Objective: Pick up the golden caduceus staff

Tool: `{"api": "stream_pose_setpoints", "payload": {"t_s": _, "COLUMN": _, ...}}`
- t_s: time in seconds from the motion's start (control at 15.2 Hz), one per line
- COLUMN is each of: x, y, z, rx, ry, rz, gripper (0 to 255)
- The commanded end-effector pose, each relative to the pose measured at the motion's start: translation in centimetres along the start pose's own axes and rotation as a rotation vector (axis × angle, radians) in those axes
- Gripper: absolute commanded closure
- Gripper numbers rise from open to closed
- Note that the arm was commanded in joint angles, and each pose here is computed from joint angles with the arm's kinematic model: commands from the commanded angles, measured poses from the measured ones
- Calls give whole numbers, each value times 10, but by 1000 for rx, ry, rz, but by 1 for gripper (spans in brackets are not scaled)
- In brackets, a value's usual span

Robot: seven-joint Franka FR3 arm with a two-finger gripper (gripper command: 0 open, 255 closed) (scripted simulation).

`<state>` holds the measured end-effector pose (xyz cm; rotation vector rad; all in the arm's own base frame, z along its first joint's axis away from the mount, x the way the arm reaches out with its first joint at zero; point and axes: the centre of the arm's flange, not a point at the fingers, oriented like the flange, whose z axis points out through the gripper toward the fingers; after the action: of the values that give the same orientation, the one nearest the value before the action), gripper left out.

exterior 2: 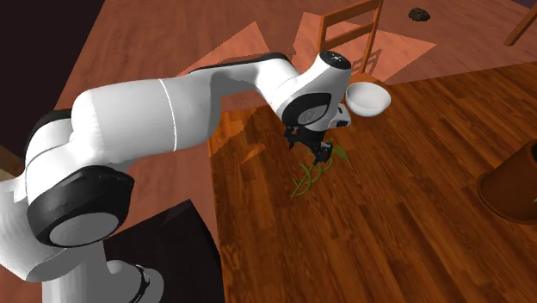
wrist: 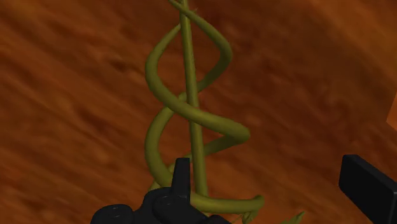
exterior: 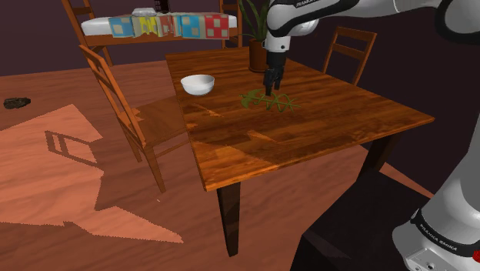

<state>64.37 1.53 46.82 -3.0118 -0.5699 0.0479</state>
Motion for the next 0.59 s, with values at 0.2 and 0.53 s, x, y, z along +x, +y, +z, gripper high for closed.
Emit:
{"api": "stream_pose_setpoints", "payload": {"t_s": 0.2, "x": 53, "y": 9, "z": 13, "rx": 4, "ry": 12, "rz": -66, "gripper": 0}}
{"api": "stream_pose_setpoints", "payload": {"t_s": 0.53, "x": 54, "y": 11, "z": 39, "rx": 4, "ry": 12, "rz": -66, "gripper": 0}}
